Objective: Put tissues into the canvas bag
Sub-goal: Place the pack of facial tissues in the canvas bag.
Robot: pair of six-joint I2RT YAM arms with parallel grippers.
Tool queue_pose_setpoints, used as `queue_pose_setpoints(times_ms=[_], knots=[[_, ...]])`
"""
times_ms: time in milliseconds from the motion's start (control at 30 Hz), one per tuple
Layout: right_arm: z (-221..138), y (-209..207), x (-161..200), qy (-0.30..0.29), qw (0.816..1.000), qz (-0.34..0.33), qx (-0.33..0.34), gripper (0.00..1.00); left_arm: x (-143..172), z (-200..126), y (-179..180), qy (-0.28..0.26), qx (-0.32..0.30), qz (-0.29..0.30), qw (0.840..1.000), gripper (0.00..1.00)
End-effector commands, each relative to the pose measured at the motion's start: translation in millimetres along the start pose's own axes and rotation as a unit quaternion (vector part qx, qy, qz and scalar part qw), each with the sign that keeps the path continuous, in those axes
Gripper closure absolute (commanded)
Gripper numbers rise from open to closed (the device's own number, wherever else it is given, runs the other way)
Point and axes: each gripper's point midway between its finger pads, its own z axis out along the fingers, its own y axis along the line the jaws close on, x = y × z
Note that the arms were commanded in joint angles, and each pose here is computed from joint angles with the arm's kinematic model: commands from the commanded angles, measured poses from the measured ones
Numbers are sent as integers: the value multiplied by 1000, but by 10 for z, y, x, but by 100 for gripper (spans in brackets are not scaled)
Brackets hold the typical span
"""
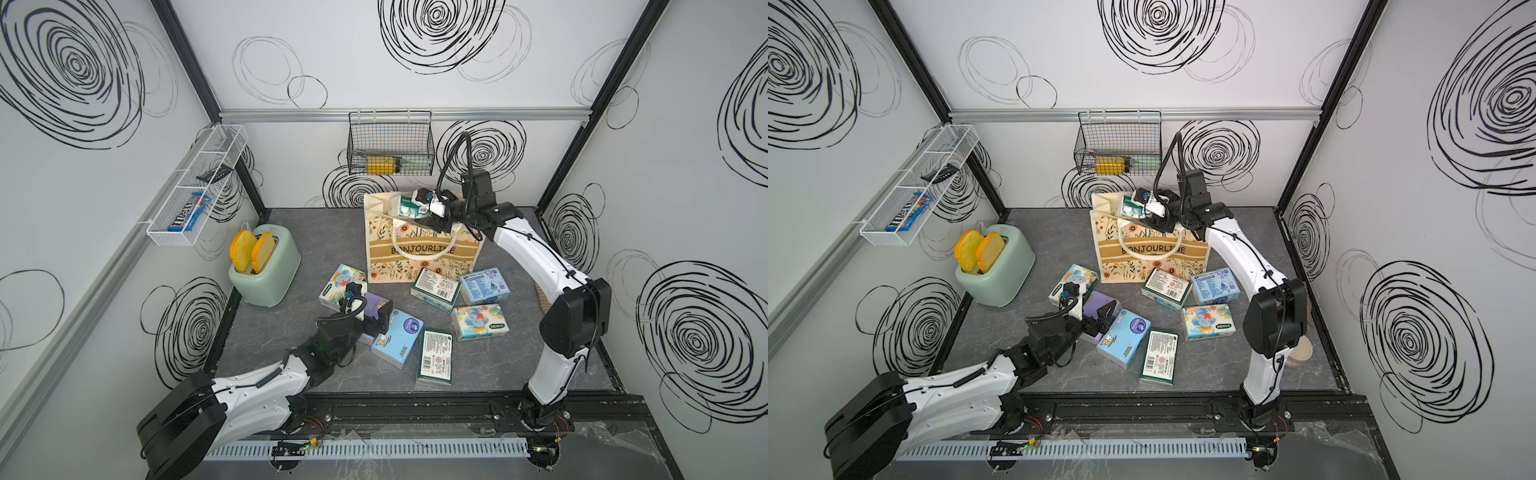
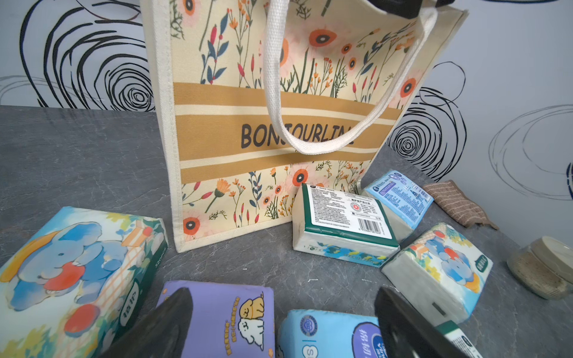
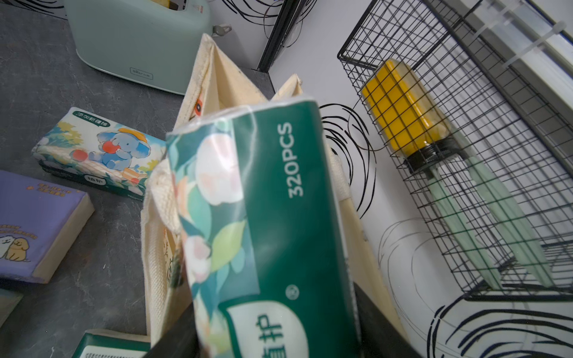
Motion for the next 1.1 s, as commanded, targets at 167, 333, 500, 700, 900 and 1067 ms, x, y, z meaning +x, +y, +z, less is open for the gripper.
queue_pose_setpoints(times_ms=[167,333,500,700,900,1067], knots=[[-147,84,-68,5,1000,-9,-1,24,-243,1,-82,-38,17,-20,999,4],[-159,76,-90,3,1000,-10,0,24,-247,-5,-76,-39,15,-19,999,4],[-181,77,-118,-1,1000,-13,0,31,-236,-1,-72,-38,14,-19,999,4],[-245,52,-191,-3,1000,-16,15,41,-229,7,-57,-37,10,-17,999,4],[-436,-23,-549,-2,997,-6,82,10,-217,-12,39,-42,-1,-46,998,4],[-870,-130,-909,-45,982,127,133,14,-634,6,-162,-64,42,-106,991,4]])
